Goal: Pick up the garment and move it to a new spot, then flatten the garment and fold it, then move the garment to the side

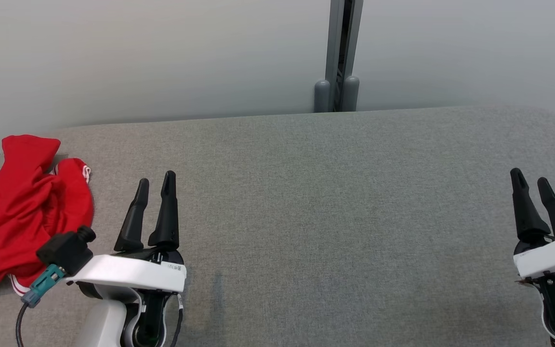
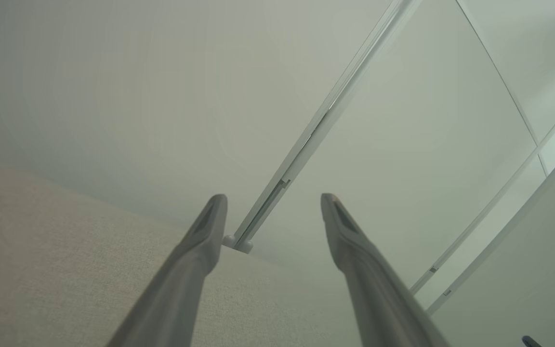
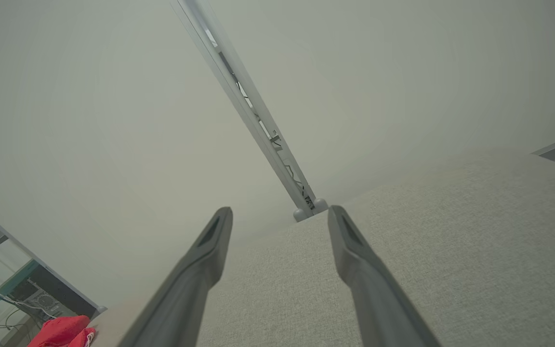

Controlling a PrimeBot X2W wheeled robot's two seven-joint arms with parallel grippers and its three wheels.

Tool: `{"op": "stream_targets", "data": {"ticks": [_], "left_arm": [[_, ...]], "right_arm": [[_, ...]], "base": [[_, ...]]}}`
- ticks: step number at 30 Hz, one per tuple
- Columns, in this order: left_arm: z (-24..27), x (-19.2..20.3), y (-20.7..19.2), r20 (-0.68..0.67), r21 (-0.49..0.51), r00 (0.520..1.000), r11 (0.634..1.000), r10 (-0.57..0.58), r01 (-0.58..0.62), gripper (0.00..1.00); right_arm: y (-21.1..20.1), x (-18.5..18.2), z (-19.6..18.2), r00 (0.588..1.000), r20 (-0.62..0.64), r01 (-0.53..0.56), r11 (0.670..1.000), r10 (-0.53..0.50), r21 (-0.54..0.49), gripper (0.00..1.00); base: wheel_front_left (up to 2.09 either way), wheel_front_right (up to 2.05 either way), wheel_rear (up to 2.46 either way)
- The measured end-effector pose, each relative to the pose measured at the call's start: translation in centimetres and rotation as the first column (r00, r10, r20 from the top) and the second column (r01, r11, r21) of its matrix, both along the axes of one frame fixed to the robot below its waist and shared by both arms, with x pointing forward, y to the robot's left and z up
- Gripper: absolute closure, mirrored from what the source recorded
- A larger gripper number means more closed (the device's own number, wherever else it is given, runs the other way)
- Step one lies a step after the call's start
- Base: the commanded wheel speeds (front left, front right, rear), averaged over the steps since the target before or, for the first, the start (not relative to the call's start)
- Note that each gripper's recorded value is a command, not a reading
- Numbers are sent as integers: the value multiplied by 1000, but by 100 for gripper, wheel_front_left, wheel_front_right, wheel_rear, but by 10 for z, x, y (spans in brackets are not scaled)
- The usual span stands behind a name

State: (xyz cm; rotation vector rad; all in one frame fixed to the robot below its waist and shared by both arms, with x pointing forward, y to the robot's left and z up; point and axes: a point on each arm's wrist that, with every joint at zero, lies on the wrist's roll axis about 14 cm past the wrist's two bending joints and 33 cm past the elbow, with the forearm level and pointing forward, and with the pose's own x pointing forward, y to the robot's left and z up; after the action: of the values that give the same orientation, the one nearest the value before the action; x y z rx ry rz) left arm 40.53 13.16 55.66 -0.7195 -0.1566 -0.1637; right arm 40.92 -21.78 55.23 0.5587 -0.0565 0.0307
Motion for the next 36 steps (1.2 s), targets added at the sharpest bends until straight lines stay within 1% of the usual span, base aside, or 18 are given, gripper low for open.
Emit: {"op": "stream_targets", "data": {"ticks": [7, 15, 22, 28, 36], "left_arm": [[-6, 2, -4, -21, 103, 1000, 995, -13, 15, 0], [-14, 3, -3, -51, 218, 999, 976, -5, 16, 0], [-18, 3, -1, -67, 283, 998, 959, 13, 7, 0], [-24, 2, 3, -76, 351, 996, 937, 35, -6, 0], [-30, -1, 9, -83, 413, 994, 910, 67, -27, 0]], "right_arm": [[9, -3, 0, 1000, 7, -15, 991, 16, -130, 0], [17, -6, -1, 999, 22, -21, 971, 26, -239, 0], [21, -9, -4, 999, 20, -21, 955, 28, -296, 0], [22, -11, -11, 1000, 13, -16, 939, 22, -345, 0], [27, -13, -14, 999, 23, -15, 918, 26, -396, 0]], "base": [[0, 0, 0], [0, 0, 0], [0, 0, 0], [0, 0, 0], [0, 0, 0]]}}
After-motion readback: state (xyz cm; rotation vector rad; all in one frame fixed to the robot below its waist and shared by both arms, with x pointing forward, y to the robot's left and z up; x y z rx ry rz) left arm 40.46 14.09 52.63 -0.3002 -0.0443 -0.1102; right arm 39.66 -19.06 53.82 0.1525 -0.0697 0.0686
